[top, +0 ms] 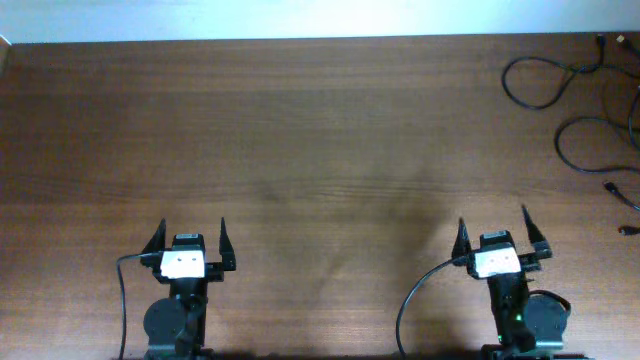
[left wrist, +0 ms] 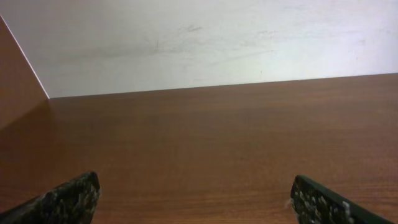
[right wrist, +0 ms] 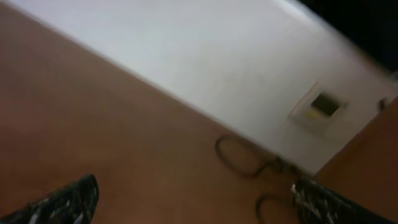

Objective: Untangle cables

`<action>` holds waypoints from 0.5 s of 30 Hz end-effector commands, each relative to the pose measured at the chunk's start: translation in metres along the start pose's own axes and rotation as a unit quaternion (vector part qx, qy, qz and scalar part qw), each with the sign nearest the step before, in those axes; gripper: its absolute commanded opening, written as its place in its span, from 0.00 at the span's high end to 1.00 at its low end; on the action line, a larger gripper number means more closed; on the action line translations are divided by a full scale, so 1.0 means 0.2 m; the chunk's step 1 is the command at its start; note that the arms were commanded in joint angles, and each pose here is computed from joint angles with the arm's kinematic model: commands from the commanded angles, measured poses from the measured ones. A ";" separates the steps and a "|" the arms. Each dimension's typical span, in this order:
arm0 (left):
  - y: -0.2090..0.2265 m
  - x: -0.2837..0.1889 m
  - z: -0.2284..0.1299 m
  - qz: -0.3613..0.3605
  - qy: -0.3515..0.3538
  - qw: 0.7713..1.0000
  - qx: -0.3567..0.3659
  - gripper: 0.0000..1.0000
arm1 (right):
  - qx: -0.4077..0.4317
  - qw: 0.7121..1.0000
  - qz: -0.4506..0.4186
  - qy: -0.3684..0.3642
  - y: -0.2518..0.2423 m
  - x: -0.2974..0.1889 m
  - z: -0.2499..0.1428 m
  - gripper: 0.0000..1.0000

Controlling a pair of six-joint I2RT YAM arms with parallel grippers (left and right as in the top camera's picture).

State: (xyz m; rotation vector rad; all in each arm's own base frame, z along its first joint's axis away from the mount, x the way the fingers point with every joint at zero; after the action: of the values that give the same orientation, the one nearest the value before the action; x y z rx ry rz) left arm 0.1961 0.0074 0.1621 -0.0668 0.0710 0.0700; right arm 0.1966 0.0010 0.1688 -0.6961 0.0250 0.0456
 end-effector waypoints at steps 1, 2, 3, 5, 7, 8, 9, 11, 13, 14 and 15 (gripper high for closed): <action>0.00 0.00 0.00 -0.002 0.001 1.000 0.001 0.01 | 0.008 1.000 0.005 0.017 0.02 0.00 -0.04 0.01; 0.00 0.00 0.00 -0.002 0.001 1.000 0.001 0.01 | 0.008 1.000 0.005 0.018 0.02 0.00 -0.04 0.01; 0.00 0.00 0.00 -0.002 0.001 1.000 0.001 0.01 | 0.008 1.000 0.003 0.020 0.01 0.00 -0.04 0.01; 0.00 0.00 0.00 -0.002 0.001 1.000 0.001 0.01 | 0.008 1.000 0.001 0.022 0.01 0.00 -0.04 0.01; 0.00 0.00 0.00 -0.002 0.001 1.000 0.001 0.01 | 0.089 0.996 -0.011 0.030 0.00 0.00 -0.05 0.01; 0.00 0.00 0.00 -0.002 0.001 1.000 0.001 0.01 | 0.184 0.980 -0.056 0.054 -0.04 -0.01 -0.09 0.01; 0.00 0.00 0.00 -0.002 0.001 1.000 0.001 0.01 | 0.235 0.966 -0.088 0.061 -0.08 -0.02 -0.12 0.01; 0.00 0.00 -0.01 -0.002 0.001 1.000 0.001 0.01 | 0.274 0.952 -0.120 0.069 -0.12 -0.03 -0.15 0.01; 0.00 0.00 0.00 -0.002 0.001 1.000 0.001 0.01 | 0.274 0.950 -0.127 0.072 -0.13 -0.03 -0.16 0.01; 0.00 0.00 0.00 -0.002 0.001 1.000 0.001 0.01 | 0.274 0.951 -0.127 0.073 -0.13 -0.03 -0.16 0.01; 0.00 0.00 0.00 -0.002 0.001 1.000 0.001 0.01 | 0.259 0.955 -0.125 0.074 -0.13 -0.03 -0.16 0.01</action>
State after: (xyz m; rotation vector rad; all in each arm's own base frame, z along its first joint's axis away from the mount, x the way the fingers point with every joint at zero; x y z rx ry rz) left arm 0.1961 0.0074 0.1621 -0.0672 0.0710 0.0701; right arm 0.1931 -0.0348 0.1638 -0.1739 0.0831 -0.2135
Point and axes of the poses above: each gripper's point midway between its finger pads, its own x axis out along the fingers, its own y axis along the line the jaws close on, z = x × y, the point moved 5 cm from there along -x, back along the fingers, and after that the axes turned 10 degrees about -x, right-handed, at the moved point
